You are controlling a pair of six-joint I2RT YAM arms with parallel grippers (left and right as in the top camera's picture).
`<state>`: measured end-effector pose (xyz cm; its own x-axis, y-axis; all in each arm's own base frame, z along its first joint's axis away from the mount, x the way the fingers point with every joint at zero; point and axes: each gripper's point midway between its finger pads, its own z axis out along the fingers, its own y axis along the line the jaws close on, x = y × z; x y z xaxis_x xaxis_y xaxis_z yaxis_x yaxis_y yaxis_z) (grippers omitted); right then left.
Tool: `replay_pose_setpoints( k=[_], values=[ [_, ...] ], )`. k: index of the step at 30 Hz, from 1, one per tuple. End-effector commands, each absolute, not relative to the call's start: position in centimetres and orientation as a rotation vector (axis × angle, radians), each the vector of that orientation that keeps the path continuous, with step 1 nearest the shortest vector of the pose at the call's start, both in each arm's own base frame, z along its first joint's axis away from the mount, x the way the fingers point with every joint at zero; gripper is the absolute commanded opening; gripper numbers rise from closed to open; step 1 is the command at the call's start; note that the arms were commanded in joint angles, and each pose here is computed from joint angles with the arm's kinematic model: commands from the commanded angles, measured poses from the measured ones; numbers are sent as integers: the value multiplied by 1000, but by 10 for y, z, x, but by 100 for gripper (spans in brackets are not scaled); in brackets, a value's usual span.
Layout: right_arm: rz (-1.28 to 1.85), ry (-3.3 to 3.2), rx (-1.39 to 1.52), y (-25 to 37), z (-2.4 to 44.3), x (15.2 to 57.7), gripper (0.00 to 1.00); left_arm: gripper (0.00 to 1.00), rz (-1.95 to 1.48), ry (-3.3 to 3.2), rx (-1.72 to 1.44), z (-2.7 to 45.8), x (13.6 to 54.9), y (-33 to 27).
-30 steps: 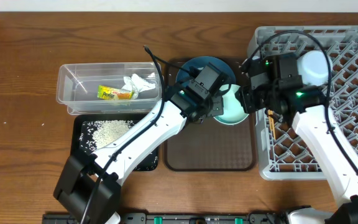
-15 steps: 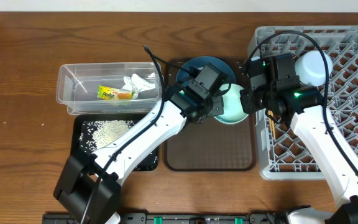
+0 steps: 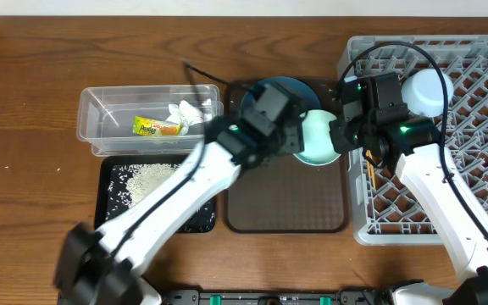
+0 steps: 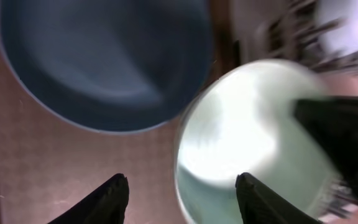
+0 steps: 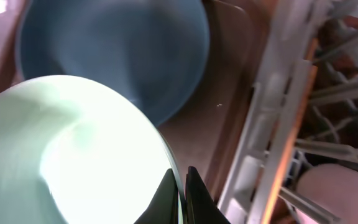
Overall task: Sort waste into correct bins and load items into the dishwasher rack
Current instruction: 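Grasp the raised mint-green bowl with the right gripper, then carry the mint-green bowl into the grey rack with the right gripper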
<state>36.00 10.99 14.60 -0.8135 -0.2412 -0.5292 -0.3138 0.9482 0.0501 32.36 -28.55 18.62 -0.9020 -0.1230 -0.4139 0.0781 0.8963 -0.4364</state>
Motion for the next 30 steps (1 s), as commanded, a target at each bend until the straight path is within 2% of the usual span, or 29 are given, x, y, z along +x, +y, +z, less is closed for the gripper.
replay_pose_setpoints(
  k=[1,4,5,6,9,17,23,30],
  values=[
    [74,2572,-286,95,145,364,1,62,-677,2486,-1,237,325,-267],
    [4,2576,-188,83,145,366,1,68,-688,2404,-8,267,323,-251],
    [-21,2576,-149,79,145,367,1,73,-694,2385,-11,274,321,-247],
    [-42,2574,-115,75,145,367,1,81,-704,2364,-18,282,320,-243],
    [-90,2572,-37,66,145,367,1,86,-729,2319,-21,299,315,-237],
    [-159,2514,69,54,143,375,1,91,-741,2299,-21,307,311,-234],
    [-217,2360,136,42,166,401,1,93,-741,2299,-21,307,311,-234],
    [-518,2176,114,-4,204,423,1,94,-741,2299,-21,307,311,-234]
  ],
)
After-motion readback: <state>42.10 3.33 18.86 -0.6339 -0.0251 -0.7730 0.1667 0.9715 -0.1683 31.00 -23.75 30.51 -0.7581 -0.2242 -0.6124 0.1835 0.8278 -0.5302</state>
